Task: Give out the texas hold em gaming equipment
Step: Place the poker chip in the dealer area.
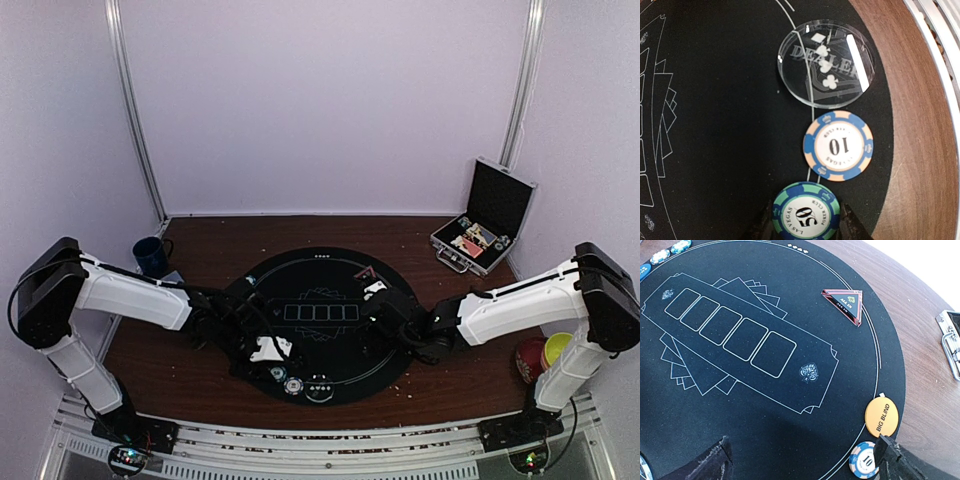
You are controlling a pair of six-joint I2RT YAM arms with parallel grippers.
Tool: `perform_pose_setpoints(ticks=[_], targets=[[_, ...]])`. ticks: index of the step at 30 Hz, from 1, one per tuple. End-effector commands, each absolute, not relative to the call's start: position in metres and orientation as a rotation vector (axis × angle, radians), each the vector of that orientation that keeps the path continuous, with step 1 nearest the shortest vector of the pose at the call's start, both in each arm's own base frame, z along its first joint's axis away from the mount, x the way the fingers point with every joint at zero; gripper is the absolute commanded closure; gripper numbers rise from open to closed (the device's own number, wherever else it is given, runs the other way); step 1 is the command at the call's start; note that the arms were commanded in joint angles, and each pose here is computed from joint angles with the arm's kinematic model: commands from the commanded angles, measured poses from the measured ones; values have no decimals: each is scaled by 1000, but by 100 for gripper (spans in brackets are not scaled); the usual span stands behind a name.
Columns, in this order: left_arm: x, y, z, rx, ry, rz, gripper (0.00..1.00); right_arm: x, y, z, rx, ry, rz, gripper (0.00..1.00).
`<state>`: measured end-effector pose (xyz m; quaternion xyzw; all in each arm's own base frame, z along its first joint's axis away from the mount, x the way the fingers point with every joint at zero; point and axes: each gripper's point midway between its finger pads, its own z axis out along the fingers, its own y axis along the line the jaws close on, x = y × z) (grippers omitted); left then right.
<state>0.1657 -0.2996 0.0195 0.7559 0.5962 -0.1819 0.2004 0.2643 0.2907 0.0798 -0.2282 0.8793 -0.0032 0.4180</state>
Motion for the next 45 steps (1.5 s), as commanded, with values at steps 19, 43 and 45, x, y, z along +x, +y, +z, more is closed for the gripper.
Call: perform_pose_setpoints(ticks=[19, 43, 45], targets=[[145, -290, 20, 2197, 1628, -572, 78, 265, 293, 80, -580, 2197, -13, 0], [161, -302, 64, 2059, 1565, -515, 2, 265, 293, 77, -588, 2203, -23, 0], [169, -302, 78, 2007, 1552, -475, 2, 264, 293, 77, -589, 2204, -23, 0]])
